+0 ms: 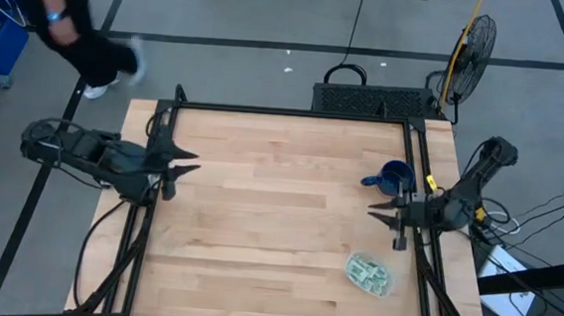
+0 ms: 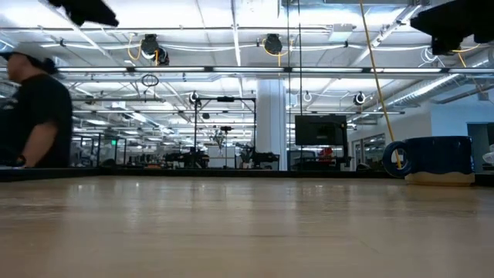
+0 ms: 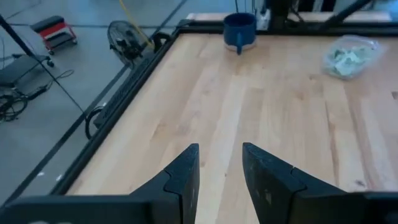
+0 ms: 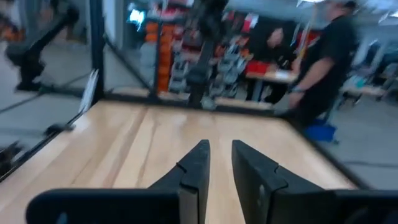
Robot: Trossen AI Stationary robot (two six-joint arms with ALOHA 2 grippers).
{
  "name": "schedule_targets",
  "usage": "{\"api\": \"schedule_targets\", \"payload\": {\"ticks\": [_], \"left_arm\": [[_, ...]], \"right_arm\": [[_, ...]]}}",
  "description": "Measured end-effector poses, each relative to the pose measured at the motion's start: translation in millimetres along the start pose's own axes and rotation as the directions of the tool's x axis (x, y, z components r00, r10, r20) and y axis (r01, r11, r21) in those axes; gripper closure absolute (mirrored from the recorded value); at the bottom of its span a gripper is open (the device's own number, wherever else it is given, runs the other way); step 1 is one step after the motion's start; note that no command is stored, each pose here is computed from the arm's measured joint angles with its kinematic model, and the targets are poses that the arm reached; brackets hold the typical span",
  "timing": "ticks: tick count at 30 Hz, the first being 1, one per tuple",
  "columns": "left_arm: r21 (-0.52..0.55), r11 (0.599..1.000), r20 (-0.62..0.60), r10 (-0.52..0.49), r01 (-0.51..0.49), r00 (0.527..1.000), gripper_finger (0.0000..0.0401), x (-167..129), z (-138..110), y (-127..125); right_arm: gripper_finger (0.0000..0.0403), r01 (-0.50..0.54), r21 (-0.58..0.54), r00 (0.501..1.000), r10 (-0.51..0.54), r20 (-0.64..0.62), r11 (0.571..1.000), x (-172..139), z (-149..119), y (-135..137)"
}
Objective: Pick and place Stevia / Truvia into bins
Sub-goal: Return to Home Position
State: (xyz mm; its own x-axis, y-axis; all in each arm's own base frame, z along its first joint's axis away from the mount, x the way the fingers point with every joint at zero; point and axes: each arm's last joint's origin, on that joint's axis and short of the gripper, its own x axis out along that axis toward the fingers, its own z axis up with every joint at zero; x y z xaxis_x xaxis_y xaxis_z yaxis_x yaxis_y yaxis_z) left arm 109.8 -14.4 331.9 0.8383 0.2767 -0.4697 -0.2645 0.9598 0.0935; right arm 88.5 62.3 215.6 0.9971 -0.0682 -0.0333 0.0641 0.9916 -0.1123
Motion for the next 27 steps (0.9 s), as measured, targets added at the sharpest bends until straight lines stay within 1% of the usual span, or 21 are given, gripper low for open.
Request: {"api": "schedule_targets", "payload": {"ticks": [2,3,6,7,10,13,15,17,19,21,24,25,27], "left_arm": [[-0.023,0.999,0.060,-0.022,0.024,0.998,0.0272,0.7,-18.4,2.8],[-0.031,0.998,0.094,-0.043,0.046,0.995,0.0272,1.5,-27.3,3.6],[-0.020,0.990,0.170,-0.135,0.140,0.976,0.0272,3.1,-52.0,4.9],[-0.014,0.988,0.196,-0.146,0.151,0.970,0.0272,2.9,-58.2,5.9],[-0.023,0.989,0.256,-0.135,0.146,0.957,0.0272,1.6,-75.8,10.5],[-0.030,0.988,0.302,-0.136,0.152,0.943,0.0272,-0.9,-89.8,14.6],[-0.031,0.987,0.344,-0.140,0.160,0.929,0.0272,-3.2,-95.6,16.9],[-0.021,0.987,0.398,-0.139,0.160,0.907,0.0272,-6.2,-98.1,19.0],[-0.019,0.987,0.417,-0.137,0.159,0.898,0.0272,-6.5,-98.5,19.3],[-0.012,0.986,0.405,-0.148,0.167,0.902,0.0272,-5.0,-100.1,18.4],[-0.020,0.981,0.429,-0.164,0.191,0.888,0.0272,-0.4,-98.5,15.0],[-0.012,0.979,0.425,-0.178,0.203,0.887,0.0272,2.7,-100.6,13.2],[-0.002,0.974,0.452,-0.199,0.225,0.869,0.0272,7.3,-101.5,10.1]], "right_arm": [[0.0344,0.028,0.009,0.998,-0.029,0.060,1.000,0.1,0.6,-4.4],[0.0344,0.022,0.012,0.996,-0.023,0.084,1.000,-0.3,1.1,-6.4],[0.0344,-0.063,0.003,0.990,0.062,0.129,0.998,-0.7,-2.0,-9.1],[0.0344,-0.075,-0.005,0.989,0.075,0.126,0.997,-0.4,-5.4,-9.7],[0.0344,-0.052,0.015,0.990,0.050,0.129,0.999,0.3,-9.7,-14.1],[0.0344,-0.020,0.021,0.994,0.017,0.104,1.000,2.6,-19.6,-16.5],[0.0344,-0.026,0.011,0.995,0.024,0.096,1.000,4.1,-26.4,-16.7],[0.0344,-0.011,0.008,0.996,0.010,0.086,1.000,5.8,-33.3,-17.4],[0.0344,0.000,0.010,0.998,0.000,0.062,1.000,8.1,-42.5,-17.9],[0.0344,-0.028,0.019,0.997,0.027,0.069,0.999,9.2,-43.0,-18.8],[0.0344,-0.076,0.036,0.990,0.071,0.125,0.996,10.6,-38.9,-21.5],[0.0344,-0.080,0.037,0.988,0.075,0.134,0.996,11.3,-38.2,-22.6],[0.0344,-0.050,0.034,0.990,0.045,0.133,0.998,12.5,-38.5,-26.3]]}}
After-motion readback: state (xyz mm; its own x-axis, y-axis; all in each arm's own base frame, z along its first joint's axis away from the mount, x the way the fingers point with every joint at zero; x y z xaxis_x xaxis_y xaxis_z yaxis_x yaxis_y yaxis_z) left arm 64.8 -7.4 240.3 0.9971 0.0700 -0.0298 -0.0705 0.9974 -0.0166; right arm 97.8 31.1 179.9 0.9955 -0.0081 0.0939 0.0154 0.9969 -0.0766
